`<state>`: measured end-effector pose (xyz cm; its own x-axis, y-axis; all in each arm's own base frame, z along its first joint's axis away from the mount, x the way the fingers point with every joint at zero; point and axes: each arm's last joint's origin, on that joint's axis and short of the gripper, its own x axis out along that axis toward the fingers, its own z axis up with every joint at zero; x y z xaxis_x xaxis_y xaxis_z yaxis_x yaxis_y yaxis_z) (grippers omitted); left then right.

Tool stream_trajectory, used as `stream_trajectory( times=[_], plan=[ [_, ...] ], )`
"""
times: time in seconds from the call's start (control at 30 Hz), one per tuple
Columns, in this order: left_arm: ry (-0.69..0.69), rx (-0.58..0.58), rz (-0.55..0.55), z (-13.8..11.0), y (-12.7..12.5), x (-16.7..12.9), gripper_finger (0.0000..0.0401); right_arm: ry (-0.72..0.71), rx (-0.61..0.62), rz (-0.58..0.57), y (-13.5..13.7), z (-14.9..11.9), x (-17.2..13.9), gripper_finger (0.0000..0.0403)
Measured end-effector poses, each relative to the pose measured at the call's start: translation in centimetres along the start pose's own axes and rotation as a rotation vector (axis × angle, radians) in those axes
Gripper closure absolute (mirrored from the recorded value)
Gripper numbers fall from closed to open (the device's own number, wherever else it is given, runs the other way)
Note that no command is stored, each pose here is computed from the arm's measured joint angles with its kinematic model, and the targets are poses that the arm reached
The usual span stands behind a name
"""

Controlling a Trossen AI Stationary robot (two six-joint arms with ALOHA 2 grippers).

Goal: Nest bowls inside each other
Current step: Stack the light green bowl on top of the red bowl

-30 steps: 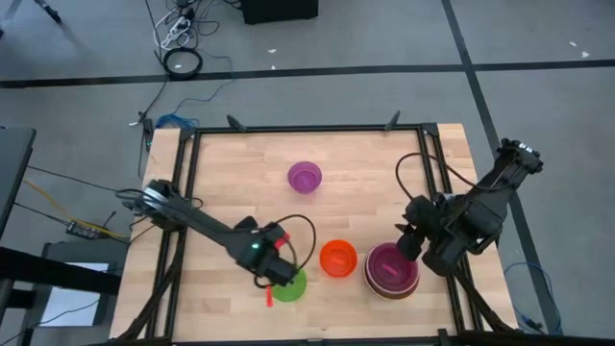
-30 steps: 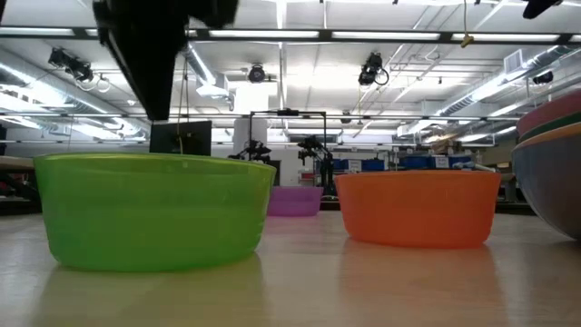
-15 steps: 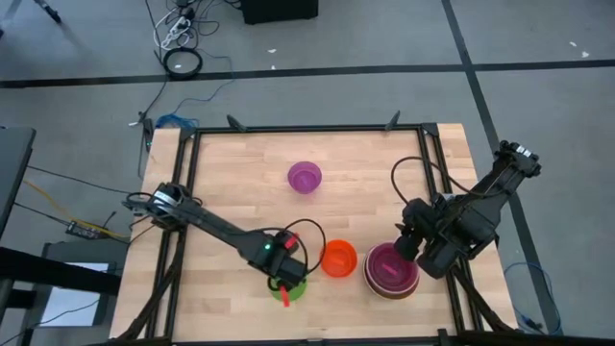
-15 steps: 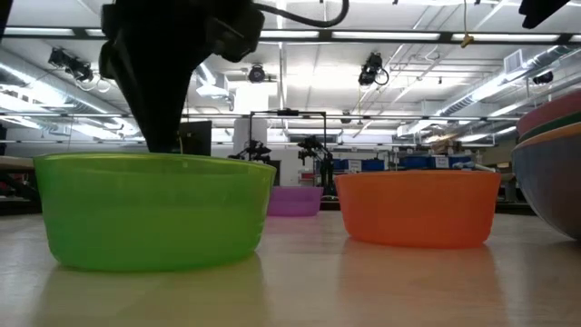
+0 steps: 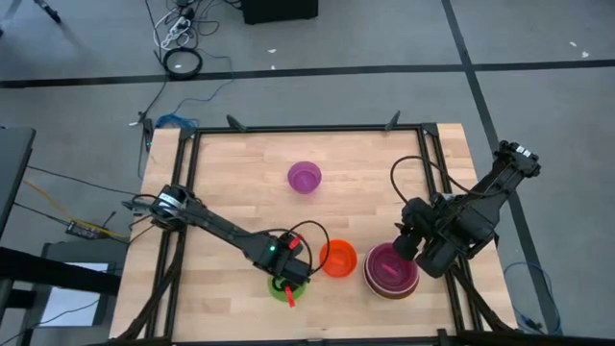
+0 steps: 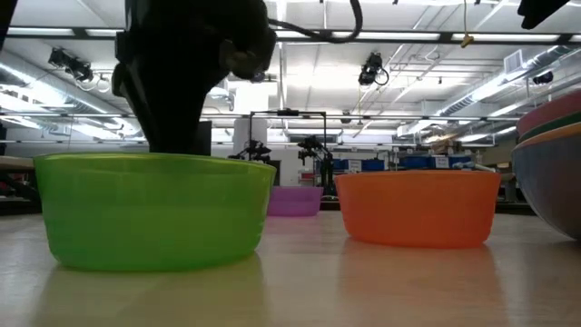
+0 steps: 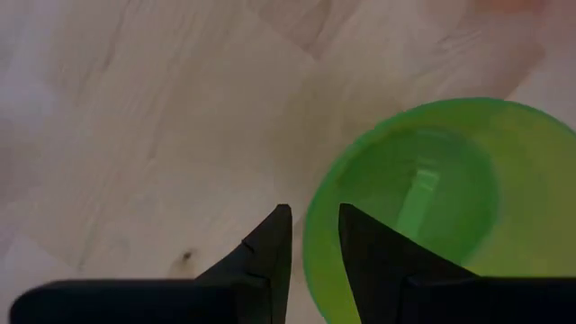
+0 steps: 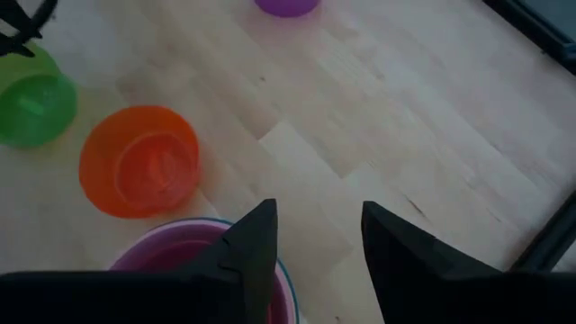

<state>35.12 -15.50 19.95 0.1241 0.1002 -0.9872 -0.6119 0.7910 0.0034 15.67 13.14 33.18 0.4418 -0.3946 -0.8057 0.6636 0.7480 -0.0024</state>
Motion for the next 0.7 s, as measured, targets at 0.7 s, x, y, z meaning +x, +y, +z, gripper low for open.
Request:
stream_trajectory(
  times=[0.7],
  plan=[
    [-0.001,0.214,0.055,1.3,-0.1,2.4,0.039,-0.003,-0.003,-0.003,0.0,0.0,0.0,0.0254]
  ],
)
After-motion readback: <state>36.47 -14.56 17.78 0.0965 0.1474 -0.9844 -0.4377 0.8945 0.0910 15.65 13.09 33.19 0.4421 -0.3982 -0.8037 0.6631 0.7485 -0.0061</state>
